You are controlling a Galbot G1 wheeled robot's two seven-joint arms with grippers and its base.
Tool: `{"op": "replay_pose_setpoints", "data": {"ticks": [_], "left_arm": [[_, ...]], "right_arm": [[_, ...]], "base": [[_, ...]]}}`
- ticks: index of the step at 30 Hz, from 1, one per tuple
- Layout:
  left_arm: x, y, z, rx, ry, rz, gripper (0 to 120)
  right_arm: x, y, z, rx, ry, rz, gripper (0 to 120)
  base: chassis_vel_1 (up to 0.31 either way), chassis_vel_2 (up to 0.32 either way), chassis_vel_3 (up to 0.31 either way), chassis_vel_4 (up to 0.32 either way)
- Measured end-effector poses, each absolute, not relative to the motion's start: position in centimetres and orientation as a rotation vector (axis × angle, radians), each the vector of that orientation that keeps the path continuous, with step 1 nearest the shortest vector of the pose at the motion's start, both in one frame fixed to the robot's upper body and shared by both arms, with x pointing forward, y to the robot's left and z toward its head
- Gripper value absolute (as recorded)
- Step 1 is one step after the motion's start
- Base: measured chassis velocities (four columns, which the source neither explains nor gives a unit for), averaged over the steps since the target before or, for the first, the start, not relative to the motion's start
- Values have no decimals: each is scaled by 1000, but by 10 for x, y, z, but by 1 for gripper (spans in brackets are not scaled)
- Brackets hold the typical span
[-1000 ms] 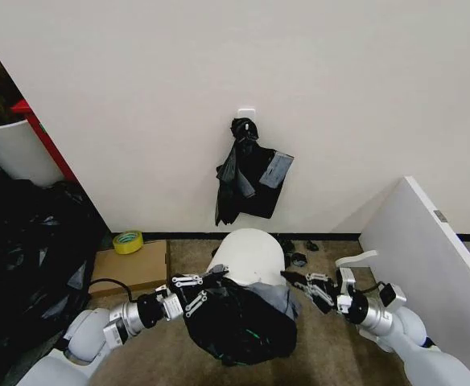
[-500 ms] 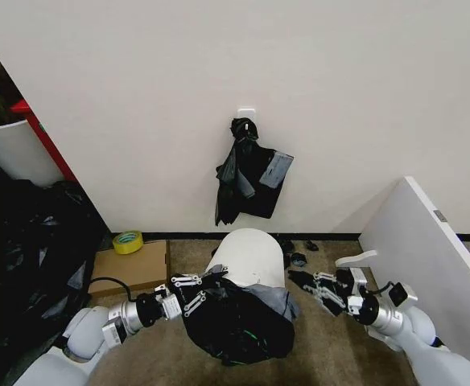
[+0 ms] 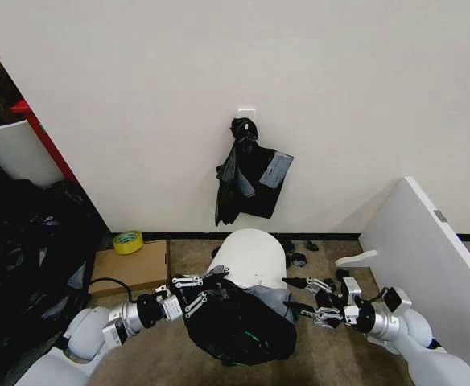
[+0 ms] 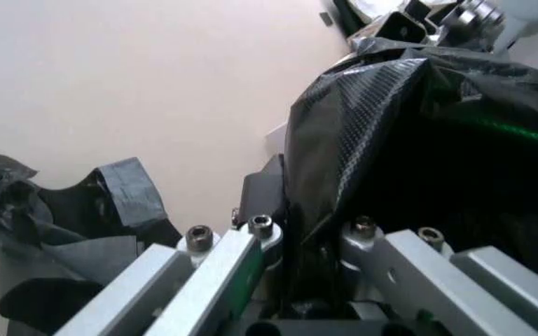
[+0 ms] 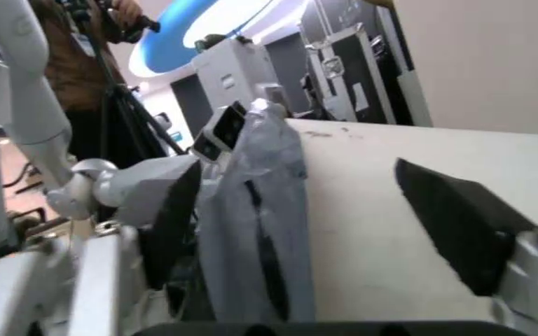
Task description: Place the garbage bag over the trash bin.
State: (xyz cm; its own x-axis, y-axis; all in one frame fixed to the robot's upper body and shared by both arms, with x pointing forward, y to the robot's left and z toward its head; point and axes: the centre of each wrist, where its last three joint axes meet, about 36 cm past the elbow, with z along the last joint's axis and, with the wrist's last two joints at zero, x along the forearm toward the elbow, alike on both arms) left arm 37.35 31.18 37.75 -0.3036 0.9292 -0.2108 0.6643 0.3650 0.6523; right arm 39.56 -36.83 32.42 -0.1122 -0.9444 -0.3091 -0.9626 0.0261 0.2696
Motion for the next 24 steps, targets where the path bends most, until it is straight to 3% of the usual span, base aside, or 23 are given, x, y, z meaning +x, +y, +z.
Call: {"op": "replay_pose_setpoints", "data": {"ticks": [5, 19, 24], "left_arm": [[374, 311, 377, 1373, 2068, 611, 4], [373, 312, 378, 1370, 2067, 612, 4], [373, 312, 378, 1368, 2067, 612, 4]], "right_arm": [[397, -371, 324, -2091, 2200, 644, 68], [398, -369, 324, -2114, 2199, 618, 12], [398, -369, 324, -2122, 2186, 619, 0]], "base": [[0, 0, 0, 0], [0, 0, 0, 0], [0, 0, 0, 0]]}}
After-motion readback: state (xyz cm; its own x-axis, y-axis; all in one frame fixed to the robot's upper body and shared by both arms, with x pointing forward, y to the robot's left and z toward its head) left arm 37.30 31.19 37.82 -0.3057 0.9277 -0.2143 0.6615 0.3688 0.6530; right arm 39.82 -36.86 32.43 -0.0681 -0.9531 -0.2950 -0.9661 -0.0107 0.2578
